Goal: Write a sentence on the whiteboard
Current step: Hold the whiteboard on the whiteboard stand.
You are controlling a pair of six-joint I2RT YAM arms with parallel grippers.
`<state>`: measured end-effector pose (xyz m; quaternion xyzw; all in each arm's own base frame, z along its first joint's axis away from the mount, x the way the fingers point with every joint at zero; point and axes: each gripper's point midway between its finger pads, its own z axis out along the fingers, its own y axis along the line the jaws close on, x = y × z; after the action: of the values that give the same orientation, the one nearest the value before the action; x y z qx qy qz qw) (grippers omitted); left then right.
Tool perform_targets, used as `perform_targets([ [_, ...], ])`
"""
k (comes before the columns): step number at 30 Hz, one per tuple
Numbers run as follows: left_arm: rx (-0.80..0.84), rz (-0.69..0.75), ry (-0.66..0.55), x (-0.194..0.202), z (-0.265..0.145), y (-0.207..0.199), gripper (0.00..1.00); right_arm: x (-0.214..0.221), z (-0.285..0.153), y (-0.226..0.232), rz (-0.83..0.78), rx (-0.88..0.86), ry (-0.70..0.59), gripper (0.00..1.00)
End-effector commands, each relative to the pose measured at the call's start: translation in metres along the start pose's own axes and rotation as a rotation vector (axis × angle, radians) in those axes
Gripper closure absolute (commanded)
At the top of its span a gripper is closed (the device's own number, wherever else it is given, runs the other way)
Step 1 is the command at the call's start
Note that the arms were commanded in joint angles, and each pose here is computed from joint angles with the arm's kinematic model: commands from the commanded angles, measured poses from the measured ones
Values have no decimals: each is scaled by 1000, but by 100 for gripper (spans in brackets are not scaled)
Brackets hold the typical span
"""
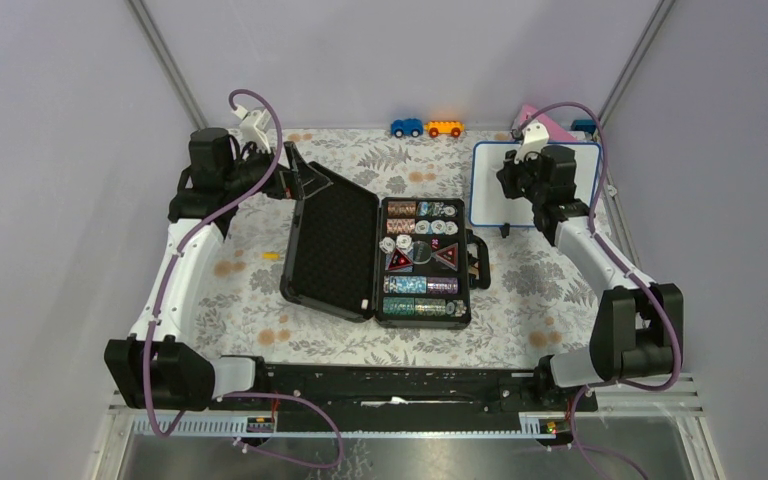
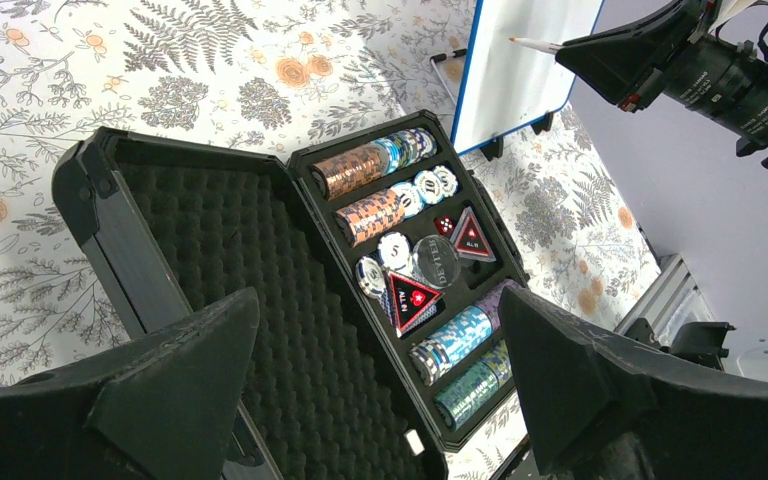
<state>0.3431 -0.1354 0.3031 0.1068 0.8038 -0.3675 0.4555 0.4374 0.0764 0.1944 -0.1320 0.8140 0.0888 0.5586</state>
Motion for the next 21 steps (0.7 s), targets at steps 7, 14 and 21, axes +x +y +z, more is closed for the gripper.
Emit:
perform_targets([
  [7, 49, 58, -69, -26, -5, -15, 1, -47, 9, -11, -40, 28, -114, 100],
  [14, 49, 60, -70, -26, -5, -15, 1, -51, 15, -12, -39, 25, -114, 100],
  [21, 58, 59, -69, -26, -5, -17, 1, -50, 21, -15, -47, 29, -105, 100],
])
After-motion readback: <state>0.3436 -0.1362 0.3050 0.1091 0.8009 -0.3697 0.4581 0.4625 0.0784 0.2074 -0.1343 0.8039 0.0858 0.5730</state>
